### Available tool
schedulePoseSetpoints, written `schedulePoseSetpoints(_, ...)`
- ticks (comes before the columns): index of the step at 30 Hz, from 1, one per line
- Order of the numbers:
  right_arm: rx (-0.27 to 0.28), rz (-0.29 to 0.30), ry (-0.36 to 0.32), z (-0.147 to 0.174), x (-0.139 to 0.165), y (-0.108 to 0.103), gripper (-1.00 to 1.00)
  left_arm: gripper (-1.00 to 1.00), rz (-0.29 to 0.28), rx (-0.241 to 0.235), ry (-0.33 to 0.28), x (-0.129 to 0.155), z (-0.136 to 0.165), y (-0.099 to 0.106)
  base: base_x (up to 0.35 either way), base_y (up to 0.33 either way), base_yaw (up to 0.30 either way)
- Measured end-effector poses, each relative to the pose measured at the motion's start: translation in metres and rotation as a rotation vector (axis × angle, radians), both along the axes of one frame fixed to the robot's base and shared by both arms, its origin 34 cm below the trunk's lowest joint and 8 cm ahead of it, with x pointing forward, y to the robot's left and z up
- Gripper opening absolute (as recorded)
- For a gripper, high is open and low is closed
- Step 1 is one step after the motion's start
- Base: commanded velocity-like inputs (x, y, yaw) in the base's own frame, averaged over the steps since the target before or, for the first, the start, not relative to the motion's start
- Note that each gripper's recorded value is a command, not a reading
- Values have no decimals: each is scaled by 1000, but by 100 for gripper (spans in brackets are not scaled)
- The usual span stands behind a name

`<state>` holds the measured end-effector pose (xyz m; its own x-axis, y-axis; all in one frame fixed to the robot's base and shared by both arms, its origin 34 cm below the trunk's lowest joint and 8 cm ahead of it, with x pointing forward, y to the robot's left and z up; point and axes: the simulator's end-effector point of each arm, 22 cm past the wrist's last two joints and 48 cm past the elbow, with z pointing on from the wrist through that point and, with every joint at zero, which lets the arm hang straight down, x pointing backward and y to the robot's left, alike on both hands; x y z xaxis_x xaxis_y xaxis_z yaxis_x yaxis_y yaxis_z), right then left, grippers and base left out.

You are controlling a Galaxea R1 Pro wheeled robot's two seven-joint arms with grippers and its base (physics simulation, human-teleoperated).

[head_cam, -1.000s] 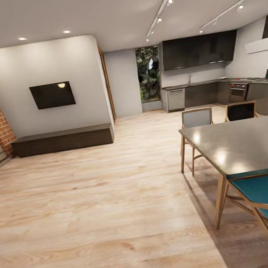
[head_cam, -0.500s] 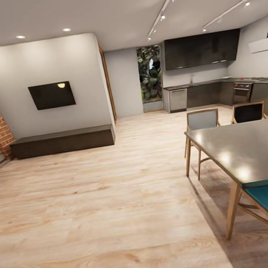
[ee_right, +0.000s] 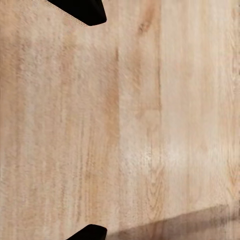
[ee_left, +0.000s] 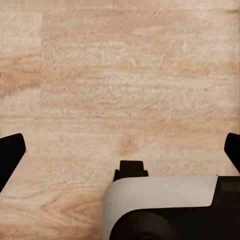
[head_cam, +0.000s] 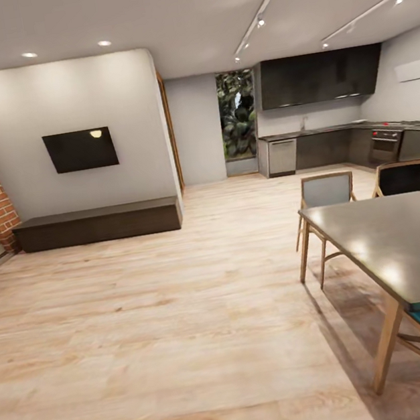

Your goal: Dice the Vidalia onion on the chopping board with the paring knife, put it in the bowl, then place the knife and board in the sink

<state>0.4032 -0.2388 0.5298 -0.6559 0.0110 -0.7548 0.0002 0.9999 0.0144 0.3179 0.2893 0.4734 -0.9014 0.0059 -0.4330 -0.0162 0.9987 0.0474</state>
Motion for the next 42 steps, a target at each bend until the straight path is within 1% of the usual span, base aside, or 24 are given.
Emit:
schedulePoseSetpoints(23,0,4,0,0,0,1,100,100,-1,-2,-2,1,0,-1,214,50,0)
schedulePoseSetpoints(42,0,4,0,0,0,1,100,100,-1,-2,-2,1,0,-1,296,77,0)
